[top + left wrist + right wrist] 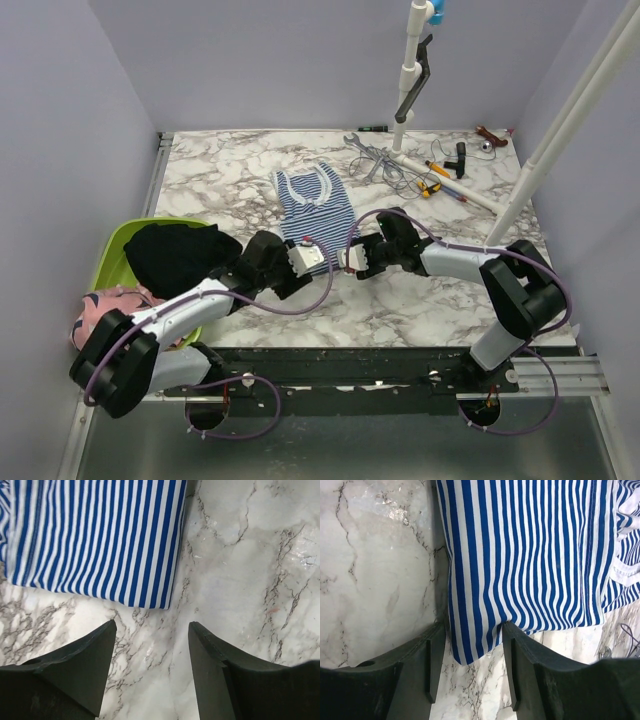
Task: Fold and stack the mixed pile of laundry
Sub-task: Fold the tank top at the center of the board.
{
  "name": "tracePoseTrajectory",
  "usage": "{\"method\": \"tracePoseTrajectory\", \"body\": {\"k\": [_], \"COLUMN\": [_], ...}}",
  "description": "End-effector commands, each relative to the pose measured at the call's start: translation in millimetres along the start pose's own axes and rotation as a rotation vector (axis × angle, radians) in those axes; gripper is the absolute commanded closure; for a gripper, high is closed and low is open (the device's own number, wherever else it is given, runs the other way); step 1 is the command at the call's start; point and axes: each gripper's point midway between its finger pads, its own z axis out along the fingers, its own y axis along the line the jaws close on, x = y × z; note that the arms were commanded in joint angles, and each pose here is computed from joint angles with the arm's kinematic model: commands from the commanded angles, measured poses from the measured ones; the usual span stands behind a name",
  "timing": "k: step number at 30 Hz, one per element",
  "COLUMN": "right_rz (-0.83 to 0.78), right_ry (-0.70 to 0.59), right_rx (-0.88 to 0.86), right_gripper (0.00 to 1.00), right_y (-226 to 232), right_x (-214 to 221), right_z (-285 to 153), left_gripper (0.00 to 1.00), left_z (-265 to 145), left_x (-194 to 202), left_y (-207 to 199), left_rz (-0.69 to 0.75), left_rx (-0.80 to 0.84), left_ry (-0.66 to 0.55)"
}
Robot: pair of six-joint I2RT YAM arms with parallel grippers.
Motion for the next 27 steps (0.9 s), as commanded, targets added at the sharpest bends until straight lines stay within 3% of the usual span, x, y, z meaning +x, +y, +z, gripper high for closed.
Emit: {"method": "tracePoseTrajectory", "body": {"k": [1, 5, 11, 14, 18, 21, 25, 27], "right_rz": [0.087, 0.088, 0.085, 0.092, 0.096, 0.089, 0.092, 0.096], "right_ry": [0.016, 0.046, 0.072, 0.07, 0.093, 0.099, 0.1, 0.098], "right_rx": [-0.074, -0.066, -0.069, -0.07, -0.076, -0.074, -0.073, -0.084], "right_gripper": [0.44, 0.45, 0.48, 0.5, 0.53, 0.58, 0.8, 0.88], "right_y": [30.3, 27.2, 31.1, 29.3, 30.1, 30.4, 28.7, 29.0], "right_x": [10.1, 16.0, 21.9, 21.8, 26.2, 27.2, 26.3, 24.9], "right_z": [6.3, 6.8, 6.2, 8.2, 8.4, 7.1, 6.0, 4.9], "left_gripper": [0.39, 0.41, 0.42, 0.43, 0.48, 0.67, 0.98, 1.0], "left_z": [-1.1, 11.9, 18.2, 24.0, 32.1, 37.9, 39.9, 37.4], "left_x": [-26.8, -12.0, 8.8, 3.4, 8.9, 21.0, 23.0, 17.9], "left_y": [-0.9, -5.0, -3.8, 10.6, 6.3, 4.1, 5.6, 4.1], "left_rz": [0.181, 0.38, 0.497, 0.495, 0.5, 0.536, 0.529, 0.509], "left_rx": [0.024, 0.031, 0.043, -0.02, 0.012, 0.017, 0.01, 0.007], "left_ry": [-0.181, -0.174, -0.078, -0.046, -0.009, 0.042, 0.07, 0.045]}}
